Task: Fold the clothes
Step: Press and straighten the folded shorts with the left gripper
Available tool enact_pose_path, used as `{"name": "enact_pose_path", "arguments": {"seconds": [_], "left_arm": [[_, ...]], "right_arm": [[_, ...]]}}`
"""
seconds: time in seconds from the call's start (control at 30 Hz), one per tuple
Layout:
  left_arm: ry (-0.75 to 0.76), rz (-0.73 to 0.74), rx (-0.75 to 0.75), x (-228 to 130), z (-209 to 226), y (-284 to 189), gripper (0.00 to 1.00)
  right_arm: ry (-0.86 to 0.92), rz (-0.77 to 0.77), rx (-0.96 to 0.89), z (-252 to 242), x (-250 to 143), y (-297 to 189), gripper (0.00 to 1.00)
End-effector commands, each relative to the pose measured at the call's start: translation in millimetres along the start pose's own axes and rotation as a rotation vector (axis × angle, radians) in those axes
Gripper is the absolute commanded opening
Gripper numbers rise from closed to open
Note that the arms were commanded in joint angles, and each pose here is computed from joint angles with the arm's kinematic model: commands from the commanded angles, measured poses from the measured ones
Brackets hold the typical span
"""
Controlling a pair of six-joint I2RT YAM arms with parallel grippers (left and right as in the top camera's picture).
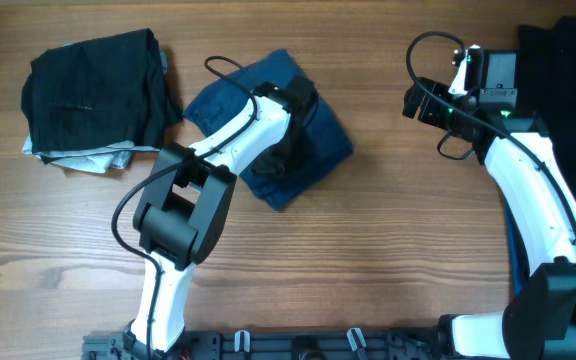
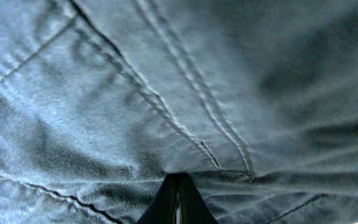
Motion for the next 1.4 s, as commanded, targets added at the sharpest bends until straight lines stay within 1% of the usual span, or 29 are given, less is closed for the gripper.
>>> {"name": "enact_pose_path", "arguments": {"seconds": [0.0, 0.07, 0.13, 0.17, 0.2, 0.27, 0.3, 0.33, 0.47, 0.53, 0.6, 0.67, 0.73, 0.97, 1.17, 1.37], "left_arm": [[0.015, 0.006, 0.059, -10.5, 15.1, 1.2, 0.04], [0.001, -0.075, 0.01, -4.0, 12.0, -27.8, 0.04], [-0.06, -0.149, -0.012, 1.9, 18.9, -55.5, 0.06], [-0.099, -0.18, -0.034, 4.6, 23.7, -70.0, 0.1], [-0.141, -0.203, -0.056, 7.6, 29.2, -81.4, 0.17], [-0.211, -0.245, -0.092, 15.8, 42.6, -99.8, 0.38], [-0.247, -0.259, -0.103, 20.9, 51.4, -105.4, 0.76], [-0.303, -0.259, -0.107, 26.7, 62.7, -106.3, 1.0], [-0.405, -0.251, -0.099, 44.0, 92.1, -94.9, 1.0], [-0.429, -0.254, -0.101, 51.6, 98.5, -83.8, 1.0], [-0.457, -0.255, -0.129, 57.4, 94.0, -70.8, 1.0], [-0.452, -0.239, -0.182, 62.4, 82.9, -57.0, 1.0], [-0.459, -0.21, -0.187, 61.2, 80.1, -47.9, 1.0], [-0.47, -0.128, -0.128, 49.9, 83.7, -25.3, 1.0], [-0.492, -0.114, -0.116, 44.4, 84.1, 10.3, 1.0], [-0.497, -0.104, -0.109, 38.4, 85.9, 21.2, 1.0]], "right_arm": [[0.004, 0.009, -0.022, -5.3, -2.6, 3.8, 1.0], [0.004, 0.009, -0.022, -5.2, -2.5, 3.8, 1.0], [0.004, 0.009, -0.022, -5.3, -2.6, 3.8, 1.0], [0.004, 0.009, -0.022, -5.3, -2.6, 3.8, 0.99], [0.004, 0.009, -0.022, -5.3, -2.6, 3.8, 1.0], [0.004, 0.009, -0.022, -5.3, -2.6, 3.8, 0.99], [0.004, 0.009, -0.022, -5.3, -2.6, 3.8, 1.0], [0.004, 0.009, -0.022, -5.3, -2.6, 3.8, 1.0], [0.004, 0.009, -0.022, -5.3, -2.6, 3.8, 0.99], [0.004, 0.009, -0.022, -5.3, -2.6, 3.8, 1.0], [0.004, 0.009, -0.022, -5.3, -2.6, 3.8, 1.0], [0.004, 0.009, -0.022, -5.3, -2.6, 3.8, 1.0], [0.004, 0.009, -0.022, -5.3, -2.6, 3.8, 1.0], [0.004, 0.009, -0.022, -5.3, -2.6, 3.8, 0.99], [0.004, 0.009, -0.022, -5.3, -2.6, 3.8, 1.0], [0.004, 0.009, -0.022, -5.3, -2.6, 3.8, 1.0]]}}
Point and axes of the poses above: each gripper's point midway between its finger pads, its own y axis out along the fingers, its own z axis along the line the jaws close on, x = y × z, the point moved 2 cm from there along -y, back along the fingers, and after that the axes turned 6 degrees about -y, right-handed, at the moved point
